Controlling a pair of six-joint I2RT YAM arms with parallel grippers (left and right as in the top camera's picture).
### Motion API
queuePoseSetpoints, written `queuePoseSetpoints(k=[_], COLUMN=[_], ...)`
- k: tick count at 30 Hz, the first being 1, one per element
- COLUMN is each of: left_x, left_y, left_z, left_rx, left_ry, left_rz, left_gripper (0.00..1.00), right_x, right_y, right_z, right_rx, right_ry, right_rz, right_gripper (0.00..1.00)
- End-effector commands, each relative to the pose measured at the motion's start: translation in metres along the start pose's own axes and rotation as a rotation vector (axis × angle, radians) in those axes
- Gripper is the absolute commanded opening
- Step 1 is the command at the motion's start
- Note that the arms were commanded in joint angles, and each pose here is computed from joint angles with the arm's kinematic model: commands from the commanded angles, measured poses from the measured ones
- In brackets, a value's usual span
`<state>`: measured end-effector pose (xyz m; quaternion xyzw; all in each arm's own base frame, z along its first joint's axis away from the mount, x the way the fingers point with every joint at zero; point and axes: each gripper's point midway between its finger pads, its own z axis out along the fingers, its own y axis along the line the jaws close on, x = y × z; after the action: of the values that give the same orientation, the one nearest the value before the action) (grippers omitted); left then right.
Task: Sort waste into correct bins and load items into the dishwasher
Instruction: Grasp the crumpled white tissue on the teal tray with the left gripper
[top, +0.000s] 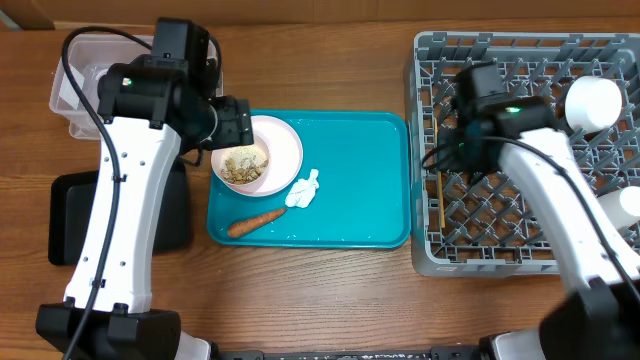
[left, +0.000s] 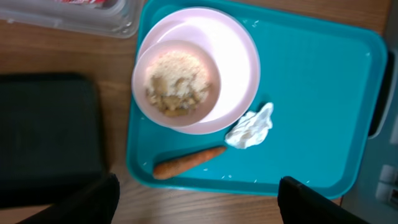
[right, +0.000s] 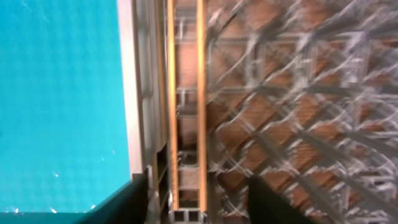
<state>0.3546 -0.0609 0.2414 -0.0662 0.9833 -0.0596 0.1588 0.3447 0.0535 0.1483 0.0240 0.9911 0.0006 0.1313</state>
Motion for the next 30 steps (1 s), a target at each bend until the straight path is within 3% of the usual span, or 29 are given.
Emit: queuePoseSetpoints(k=[1,7,15,30], left_x=[0.0,0.011,0.052,0.112], left_y=[-0.025,-0.06,-0.087,-0.083], left_z=[0.007,0.033,0.103,0.187], left_rx=[0.042,0.054,-0.023,-0.156], left_ry=[-0.007,0.03,0.255,0.565], left_rz=[0.053,0.17,0.281,0.343], left_gripper=[0.84,0.83,0.82,0.79], right_x=[-0.026,-0.009,-0.008,-0.008], right_y=[-0.032,-0.075,-0.078,-0.078], right_z=[-0.06,-0.067,-0.066,-0.066], right_rx=[0.0,0.043,-0.005,-0.005], right_ry=[-0.195,-0.15,-0.14,-0.142], right_rz=[0.127,0.241,0.276,0.276], right_gripper=[0.61,0.63,0.63,0.63])
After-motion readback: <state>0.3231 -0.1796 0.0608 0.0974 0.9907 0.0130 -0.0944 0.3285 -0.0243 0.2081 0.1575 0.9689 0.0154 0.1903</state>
